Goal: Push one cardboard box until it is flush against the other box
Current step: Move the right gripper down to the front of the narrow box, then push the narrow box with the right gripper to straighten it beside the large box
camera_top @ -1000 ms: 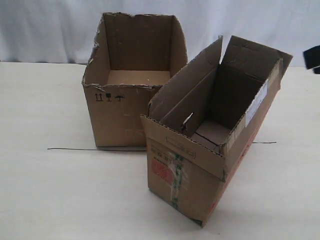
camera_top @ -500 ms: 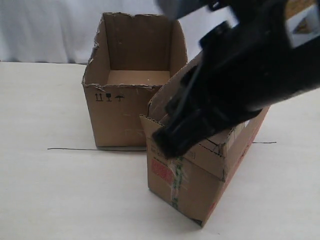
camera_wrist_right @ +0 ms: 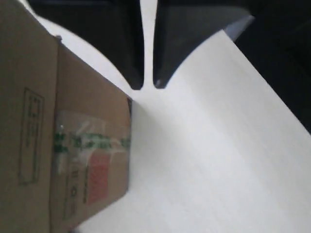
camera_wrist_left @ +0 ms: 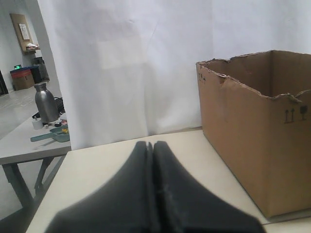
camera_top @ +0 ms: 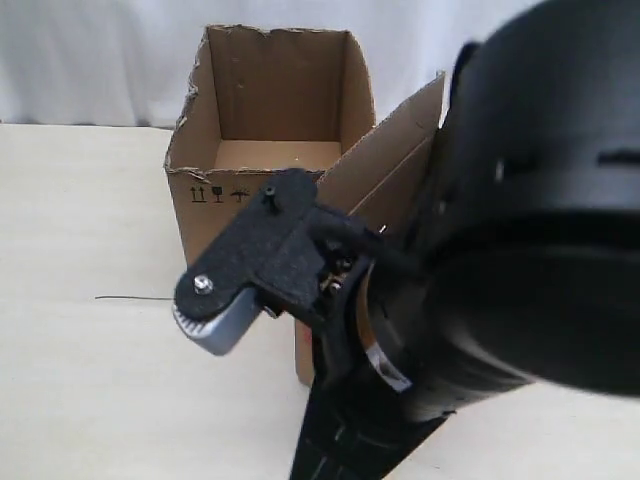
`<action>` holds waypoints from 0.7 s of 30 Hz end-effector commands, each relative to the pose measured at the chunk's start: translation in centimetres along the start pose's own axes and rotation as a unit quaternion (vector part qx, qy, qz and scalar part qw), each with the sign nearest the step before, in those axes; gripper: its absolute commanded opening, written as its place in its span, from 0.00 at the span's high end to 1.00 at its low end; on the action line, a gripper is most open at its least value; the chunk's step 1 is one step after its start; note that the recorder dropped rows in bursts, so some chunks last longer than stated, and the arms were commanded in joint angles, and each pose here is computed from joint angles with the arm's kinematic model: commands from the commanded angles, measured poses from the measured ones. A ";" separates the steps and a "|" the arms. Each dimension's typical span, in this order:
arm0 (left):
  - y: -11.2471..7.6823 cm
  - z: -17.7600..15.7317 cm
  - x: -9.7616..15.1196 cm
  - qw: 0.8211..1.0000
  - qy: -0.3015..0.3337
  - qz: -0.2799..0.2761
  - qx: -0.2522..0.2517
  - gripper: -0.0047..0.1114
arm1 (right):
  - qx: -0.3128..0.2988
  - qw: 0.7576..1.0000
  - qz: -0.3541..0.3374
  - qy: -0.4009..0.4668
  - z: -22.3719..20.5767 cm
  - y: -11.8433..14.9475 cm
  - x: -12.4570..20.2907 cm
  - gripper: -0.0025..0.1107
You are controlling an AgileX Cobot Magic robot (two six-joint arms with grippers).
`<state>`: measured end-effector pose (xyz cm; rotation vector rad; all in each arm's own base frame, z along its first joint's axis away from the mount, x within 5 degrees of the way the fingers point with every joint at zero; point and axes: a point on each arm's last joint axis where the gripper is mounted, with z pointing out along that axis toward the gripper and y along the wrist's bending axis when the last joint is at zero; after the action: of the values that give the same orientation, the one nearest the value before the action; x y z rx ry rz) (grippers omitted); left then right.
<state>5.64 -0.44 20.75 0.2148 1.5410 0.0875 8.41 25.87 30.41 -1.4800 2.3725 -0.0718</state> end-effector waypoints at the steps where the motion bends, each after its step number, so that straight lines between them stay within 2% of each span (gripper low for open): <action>1: 0.0 0.0 0.1 1.000 -0.001 0.000 -0.002 0.96 | 0.070 0.997 0.002 0.029 2.4 -0.7 1.6 0.93; 9: 0.0 0.0 0.1 1.000 -0.001 0.000 -0.002 0.96 | 0.194 0.980 0.007 0.039 5.3 -2.3 3.9 0.93; 17: 0.0 0.0 0.1 1.000 0.000 -0.001 -0.002 0.96 | 0.210 0.977 0.000 0.047 5.7 -2.5 4.4 0.93; 21: 0.0 0.0 0.1 1.000 -0.001 -0.001 -0.002 0.96 | 0.194 0.980 0.014 0.040 5.1 -2.4 4.3 0.93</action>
<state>5.64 -0.44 20.75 0.2148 1.5410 0.0875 10.52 21.71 24.40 -1.3023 2.2603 -0.5970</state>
